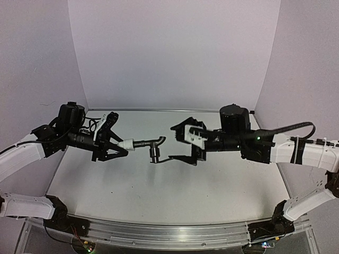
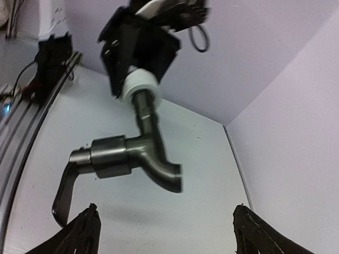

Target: Install the water faucets

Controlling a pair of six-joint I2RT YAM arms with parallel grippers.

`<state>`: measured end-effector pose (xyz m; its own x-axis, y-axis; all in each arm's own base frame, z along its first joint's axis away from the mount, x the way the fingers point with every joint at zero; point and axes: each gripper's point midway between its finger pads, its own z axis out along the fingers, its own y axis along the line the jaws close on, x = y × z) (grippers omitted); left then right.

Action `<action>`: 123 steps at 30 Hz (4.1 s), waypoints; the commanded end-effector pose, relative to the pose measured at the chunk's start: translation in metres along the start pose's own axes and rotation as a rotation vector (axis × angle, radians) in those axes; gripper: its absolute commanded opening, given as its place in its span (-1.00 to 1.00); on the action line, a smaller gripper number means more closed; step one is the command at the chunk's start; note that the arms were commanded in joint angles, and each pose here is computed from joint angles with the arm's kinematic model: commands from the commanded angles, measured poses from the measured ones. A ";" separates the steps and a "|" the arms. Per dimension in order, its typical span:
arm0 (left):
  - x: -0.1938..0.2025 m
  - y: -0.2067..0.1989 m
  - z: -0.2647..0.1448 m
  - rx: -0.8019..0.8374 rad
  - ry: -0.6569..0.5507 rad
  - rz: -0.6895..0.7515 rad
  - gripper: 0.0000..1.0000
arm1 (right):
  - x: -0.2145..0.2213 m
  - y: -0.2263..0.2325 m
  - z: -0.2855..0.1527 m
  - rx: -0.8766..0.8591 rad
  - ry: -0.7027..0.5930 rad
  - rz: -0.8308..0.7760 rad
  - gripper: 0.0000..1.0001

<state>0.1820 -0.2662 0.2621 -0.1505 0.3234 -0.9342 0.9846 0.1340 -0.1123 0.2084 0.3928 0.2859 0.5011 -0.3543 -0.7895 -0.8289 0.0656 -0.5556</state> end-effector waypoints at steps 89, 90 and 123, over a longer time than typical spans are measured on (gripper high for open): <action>-0.022 0.026 -0.002 -0.094 -0.026 0.024 -1.00 | -0.036 0.031 0.068 -0.278 -0.152 0.360 -1.00; -0.024 0.032 -0.006 -0.144 -0.035 0.055 -1.00 | -0.039 0.031 0.066 -0.362 -0.188 0.517 -1.00; -0.035 -0.022 -0.004 0.217 -0.091 -0.052 -1.00 | 0.000 -0.003 0.016 0.015 -0.006 -0.357 0.59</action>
<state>0.1788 -0.2676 0.2592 -0.2285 0.3006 -0.9260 0.9731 0.0992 -0.2079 0.2319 0.4031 0.3183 0.4378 -0.2511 -0.8633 -0.8580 0.1702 -0.4846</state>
